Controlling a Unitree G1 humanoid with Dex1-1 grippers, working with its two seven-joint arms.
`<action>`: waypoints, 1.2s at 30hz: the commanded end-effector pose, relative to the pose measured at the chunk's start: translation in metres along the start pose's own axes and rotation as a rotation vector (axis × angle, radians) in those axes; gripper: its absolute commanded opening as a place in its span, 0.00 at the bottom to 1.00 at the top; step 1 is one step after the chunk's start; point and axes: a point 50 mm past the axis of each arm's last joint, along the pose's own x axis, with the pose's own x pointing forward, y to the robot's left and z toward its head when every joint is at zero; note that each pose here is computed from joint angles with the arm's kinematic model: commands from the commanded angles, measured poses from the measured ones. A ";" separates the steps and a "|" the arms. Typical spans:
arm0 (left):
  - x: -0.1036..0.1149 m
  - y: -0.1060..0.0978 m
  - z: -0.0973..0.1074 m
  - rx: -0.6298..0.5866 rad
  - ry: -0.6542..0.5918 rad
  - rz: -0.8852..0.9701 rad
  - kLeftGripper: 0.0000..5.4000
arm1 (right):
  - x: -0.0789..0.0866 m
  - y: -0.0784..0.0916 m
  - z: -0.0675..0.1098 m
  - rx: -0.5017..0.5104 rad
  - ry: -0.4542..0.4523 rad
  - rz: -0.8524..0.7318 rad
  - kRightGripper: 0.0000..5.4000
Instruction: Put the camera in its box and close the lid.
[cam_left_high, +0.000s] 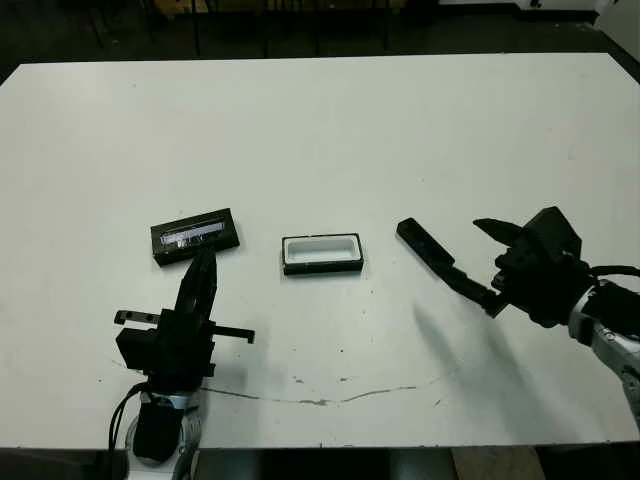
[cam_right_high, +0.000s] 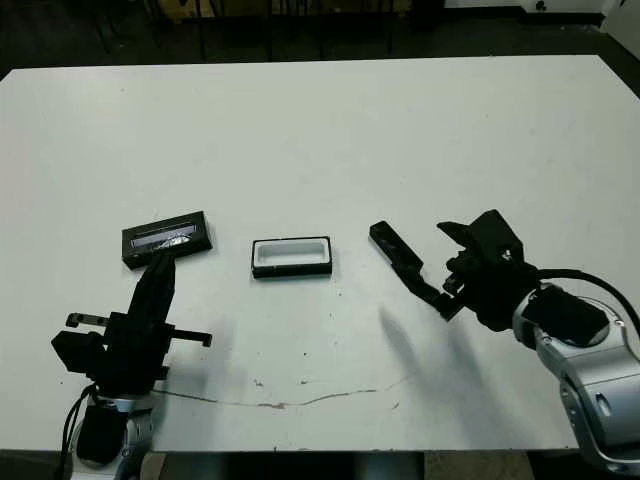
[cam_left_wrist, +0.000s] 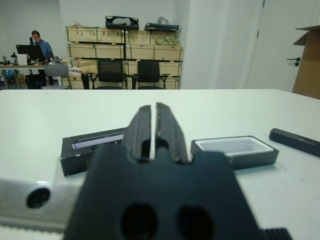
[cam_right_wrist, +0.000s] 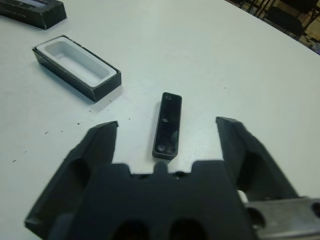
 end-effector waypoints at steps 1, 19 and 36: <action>-0.018 0.003 -0.010 0.008 0.093 0.010 0.00 | 0.006 0.001 -0.007 0.043 0.037 -0.019 0.94; -0.019 0.005 -0.010 0.009 0.105 0.002 0.00 | 0.028 0.012 -0.038 0.089 0.095 -0.035 1.00; -0.020 0.003 -0.011 0.001 0.112 0.004 0.00 | 0.037 0.026 -0.054 0.143 0.075 -0.098 0.75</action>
